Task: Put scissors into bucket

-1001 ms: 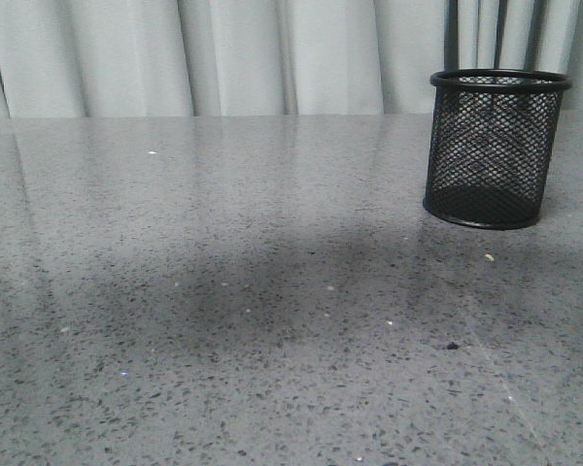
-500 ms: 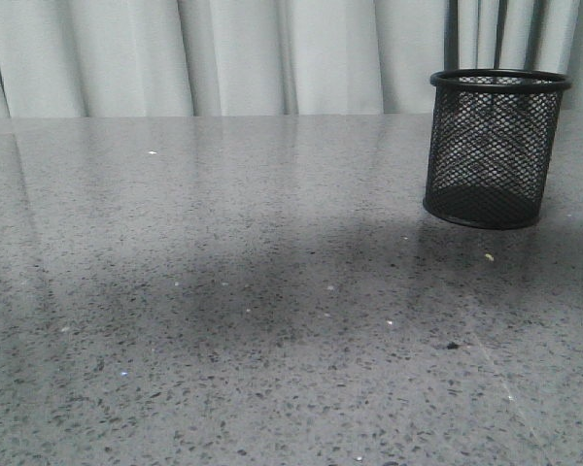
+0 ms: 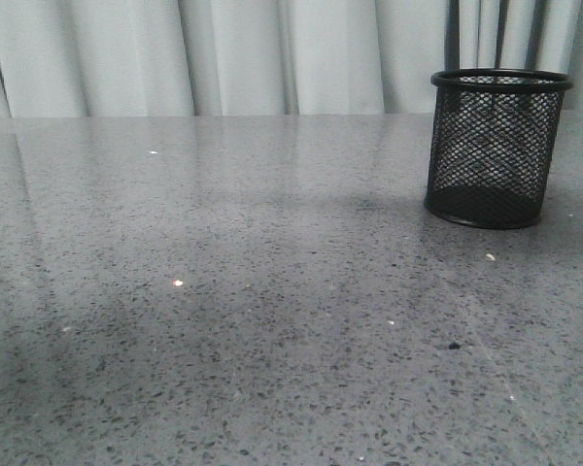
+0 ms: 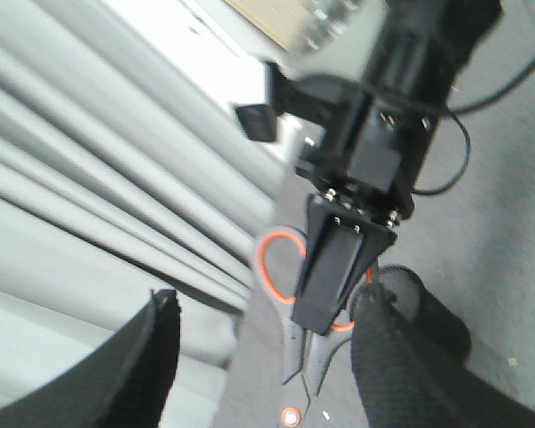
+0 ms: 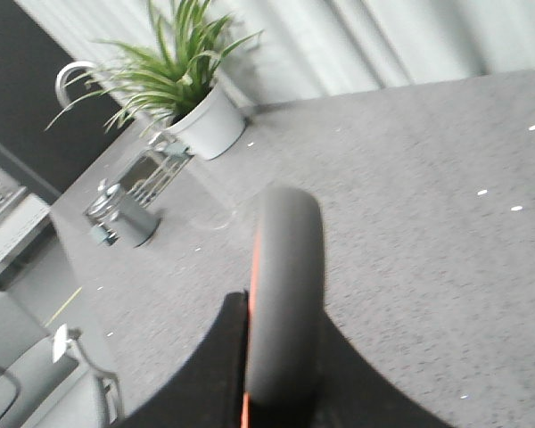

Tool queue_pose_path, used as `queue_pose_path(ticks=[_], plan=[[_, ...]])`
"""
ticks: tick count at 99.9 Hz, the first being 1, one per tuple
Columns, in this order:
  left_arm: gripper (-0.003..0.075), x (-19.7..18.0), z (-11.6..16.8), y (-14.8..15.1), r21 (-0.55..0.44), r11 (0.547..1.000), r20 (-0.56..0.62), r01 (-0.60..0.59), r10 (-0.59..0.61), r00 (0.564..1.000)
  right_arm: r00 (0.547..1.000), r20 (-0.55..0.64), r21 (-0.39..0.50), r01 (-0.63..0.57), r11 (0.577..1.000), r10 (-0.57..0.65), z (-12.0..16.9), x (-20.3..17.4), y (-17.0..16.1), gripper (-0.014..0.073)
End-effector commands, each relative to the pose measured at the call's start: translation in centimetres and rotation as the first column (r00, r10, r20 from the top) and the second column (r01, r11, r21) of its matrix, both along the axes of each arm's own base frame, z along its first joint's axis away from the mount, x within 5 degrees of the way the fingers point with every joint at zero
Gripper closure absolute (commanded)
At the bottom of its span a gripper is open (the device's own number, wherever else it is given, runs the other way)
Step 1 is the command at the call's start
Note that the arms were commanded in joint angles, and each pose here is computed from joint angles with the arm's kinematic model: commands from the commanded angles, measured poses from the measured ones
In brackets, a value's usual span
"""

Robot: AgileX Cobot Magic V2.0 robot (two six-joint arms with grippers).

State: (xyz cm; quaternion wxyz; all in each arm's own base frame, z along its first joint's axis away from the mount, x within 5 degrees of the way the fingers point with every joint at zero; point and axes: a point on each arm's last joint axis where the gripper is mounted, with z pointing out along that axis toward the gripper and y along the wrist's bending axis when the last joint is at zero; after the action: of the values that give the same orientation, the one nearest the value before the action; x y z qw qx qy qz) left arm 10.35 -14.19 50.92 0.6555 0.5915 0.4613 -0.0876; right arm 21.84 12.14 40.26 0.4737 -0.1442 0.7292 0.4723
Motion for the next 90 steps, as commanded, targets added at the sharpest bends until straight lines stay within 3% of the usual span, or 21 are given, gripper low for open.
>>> queue_pose_path(ticks=[1,14,26,33,52,62,90], plan=[[0.0414,-2.5,2.4,2.5,-0.147,0.989,0.023,0.012,-0.009,1.000,0.997,0.075,0.035,0.019,0.999,-0.022,2.4,-0.4,-0.8,0.0650],[0.0734,-5.5,2.7,5.8,-0.173,0.985,-0.019,0.010,-0.013,1.000,0.990,0.140,-0.064,0.042,0.997,-0.033,4.6,-0.5,-2.0,0.0650],[0.0740,-7.2,2.3,8.1,-0.211,0.977,-0.106,-0.032,0.010,0.994,0.981,0.176,-0.233,0.118,0.965,-0.077,7.0,-0.8,-3.7,0.0650],[0.0740,-7.7,1.6,9.2,-0.252,0.964,-0.177,-0.085,0.041,0.983,0.981,0.164,-0.348,0.154,0.925,-0.102,8.1,-1.0,-4.7,0.0650],[0.0740,-8.1,-1.9,11.1,-0.298,0.924,-0.346,-0.241,0.130,0.929,0.984,-0.060,-0.667,0.085,0.740,-0.167,7.1,-0.5,-6.9,0.0650],[0.0740,-7.8,-4.0,11.3,-0.305,0.908,-0.397,-0.288,0.153,0.905,0.969,-0.088,-0.701,0.104,0.705,-0.231,6.2,0.2,-7.4,0.0650],[0.0740,-7.4,-7.0,10.4,-0.338,0.900,-0.428,-0.274,0.113,0.897,0.959,-0.150,-0.724,0.060,0.688,-0.241,4.4,1.9,-7.4,0.0650]])
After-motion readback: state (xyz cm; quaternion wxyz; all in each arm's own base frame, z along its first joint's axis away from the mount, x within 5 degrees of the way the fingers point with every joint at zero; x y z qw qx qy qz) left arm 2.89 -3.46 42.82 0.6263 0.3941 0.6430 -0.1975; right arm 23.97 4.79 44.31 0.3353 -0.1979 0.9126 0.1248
